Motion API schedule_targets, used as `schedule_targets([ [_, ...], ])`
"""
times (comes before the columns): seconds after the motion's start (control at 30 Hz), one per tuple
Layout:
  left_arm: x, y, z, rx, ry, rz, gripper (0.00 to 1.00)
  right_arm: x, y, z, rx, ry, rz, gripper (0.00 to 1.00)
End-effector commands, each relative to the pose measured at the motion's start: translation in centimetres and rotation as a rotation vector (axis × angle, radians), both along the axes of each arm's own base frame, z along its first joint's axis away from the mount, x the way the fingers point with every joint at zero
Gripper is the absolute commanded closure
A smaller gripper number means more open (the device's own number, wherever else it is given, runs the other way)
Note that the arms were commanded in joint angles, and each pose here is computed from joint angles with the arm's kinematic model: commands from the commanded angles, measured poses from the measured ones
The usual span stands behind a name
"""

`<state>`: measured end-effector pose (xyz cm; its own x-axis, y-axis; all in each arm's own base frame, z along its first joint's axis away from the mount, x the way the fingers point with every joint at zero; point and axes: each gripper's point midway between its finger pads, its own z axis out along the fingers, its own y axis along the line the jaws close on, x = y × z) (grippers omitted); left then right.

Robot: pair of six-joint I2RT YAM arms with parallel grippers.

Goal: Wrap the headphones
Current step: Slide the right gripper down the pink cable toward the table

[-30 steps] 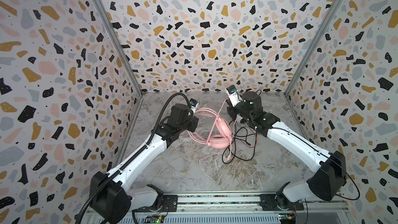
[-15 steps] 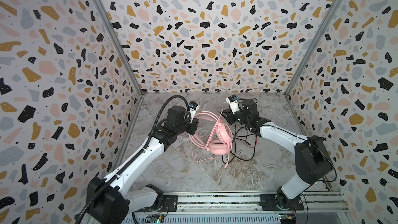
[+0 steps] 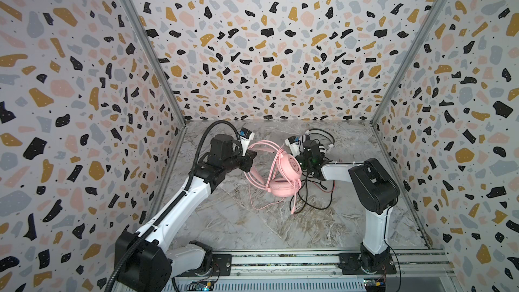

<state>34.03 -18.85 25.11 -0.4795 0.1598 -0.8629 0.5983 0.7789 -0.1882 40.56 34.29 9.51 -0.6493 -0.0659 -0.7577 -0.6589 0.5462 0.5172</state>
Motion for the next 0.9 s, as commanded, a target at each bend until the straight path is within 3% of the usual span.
schedule_targets([
  [0.0, 0.5, -0.6, 4.2, -0.157, -0.081, -0.032, 1.00, -0.1, 0.8, 1.6, 0.067, -0.036, 0.002, 0.68],
  [0.2, 3.1, 3.3, 4.7, -0.294, -0.064, 0.088, 1.00, -2.1, 0.1, 0.8, 0.086, -0.023, 0.002, 0.89],
  [0.33, 4.5, 5.6, 4.6, -0.323, -0.055, 0.194, 1.00, -3.5, -0.2, 0.6, 0.058, -0.026, -0.004, 0.95],
  [0.53, 7.4, 8.6, 4.3, -0.422, -0.007, 0.361, 1.00, -6.5, 1.8, 0.7, 0.007, -0.033, 0.028, 0.95],
  [0.73, 11.1, 8.1, 4.9, -0.583, 0.093, 0.403, 1.00, -8.3, 3.6, -0.6, -0.092, -0.042, 0.007, 0.95],
  [0.87, 13.8, 8.4, 3.8, -0.579, 0.140, 0.456, 1.00, -8.7, 4.8, 0.3, 0.037, 0.022, -0.039, 0.95],
])
